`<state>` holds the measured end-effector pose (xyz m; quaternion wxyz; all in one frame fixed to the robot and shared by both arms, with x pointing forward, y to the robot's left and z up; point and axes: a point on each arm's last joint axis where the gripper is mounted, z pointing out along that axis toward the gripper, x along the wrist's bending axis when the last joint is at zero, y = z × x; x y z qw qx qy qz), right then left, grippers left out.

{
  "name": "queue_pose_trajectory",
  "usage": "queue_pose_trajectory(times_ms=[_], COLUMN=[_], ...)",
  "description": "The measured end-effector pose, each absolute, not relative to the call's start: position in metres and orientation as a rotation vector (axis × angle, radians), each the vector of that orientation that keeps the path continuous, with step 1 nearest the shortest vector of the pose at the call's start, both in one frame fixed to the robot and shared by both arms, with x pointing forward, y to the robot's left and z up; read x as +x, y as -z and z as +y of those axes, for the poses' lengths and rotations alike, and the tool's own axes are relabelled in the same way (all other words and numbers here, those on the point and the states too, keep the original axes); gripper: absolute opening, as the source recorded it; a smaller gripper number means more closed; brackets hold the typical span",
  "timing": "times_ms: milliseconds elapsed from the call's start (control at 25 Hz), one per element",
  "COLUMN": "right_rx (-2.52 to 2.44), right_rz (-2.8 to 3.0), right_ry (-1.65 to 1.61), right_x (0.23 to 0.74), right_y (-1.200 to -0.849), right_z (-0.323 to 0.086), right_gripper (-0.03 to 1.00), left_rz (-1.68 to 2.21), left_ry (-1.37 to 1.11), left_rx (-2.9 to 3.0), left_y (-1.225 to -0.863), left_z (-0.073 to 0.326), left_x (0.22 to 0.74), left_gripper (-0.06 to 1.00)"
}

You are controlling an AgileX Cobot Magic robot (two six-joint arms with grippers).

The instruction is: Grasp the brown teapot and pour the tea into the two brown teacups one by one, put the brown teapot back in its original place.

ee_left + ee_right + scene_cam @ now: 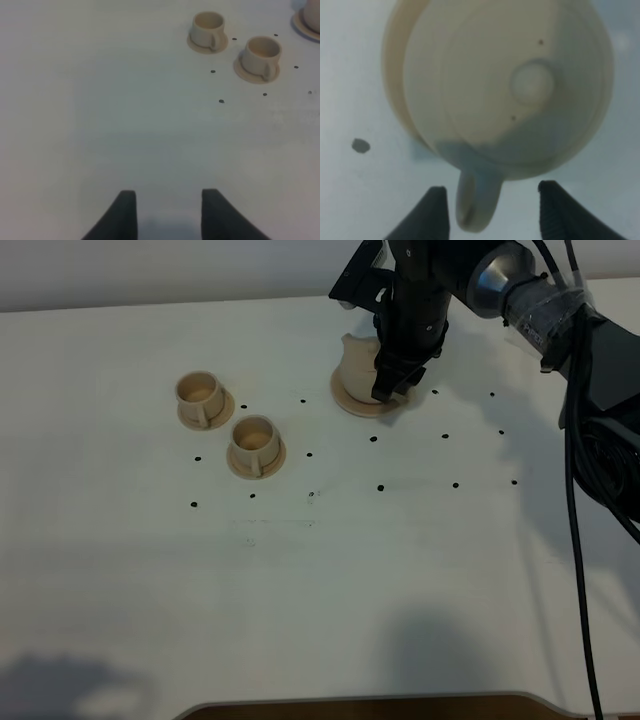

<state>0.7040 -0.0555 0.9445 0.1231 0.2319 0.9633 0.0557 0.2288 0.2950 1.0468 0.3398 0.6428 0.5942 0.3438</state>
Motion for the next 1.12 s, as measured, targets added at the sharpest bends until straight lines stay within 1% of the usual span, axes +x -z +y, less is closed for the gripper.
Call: queue_pose_trajectory(times_ms=[200, 680, 1120], right_rx=[0.646, 0.632, 0.731], right_rz=[2.815, 2.835, 2.816], right_ry=[-0.157, -0.117, -0.127], right_x=[0.704, 0.705, 0.705], right_y=[-0.945, -0.932, -0.931], right_z=[-0.056, -0.056, -0.056], right_gripper=[0.37, 0.37, 0.37], left_rz=[1.547, 1.547, 1.547], left_ry=[-0.895, -0.895, -0.895], left_rx=[1.673, 1.673, 1.673], left_y=[-1.047, -1.047, -1.047], left_z=[0.295, 0.295, 0.295], left_x=[0.229, 0.229, 0.229], left_gripper=[0.33, 0.33, 0.33])
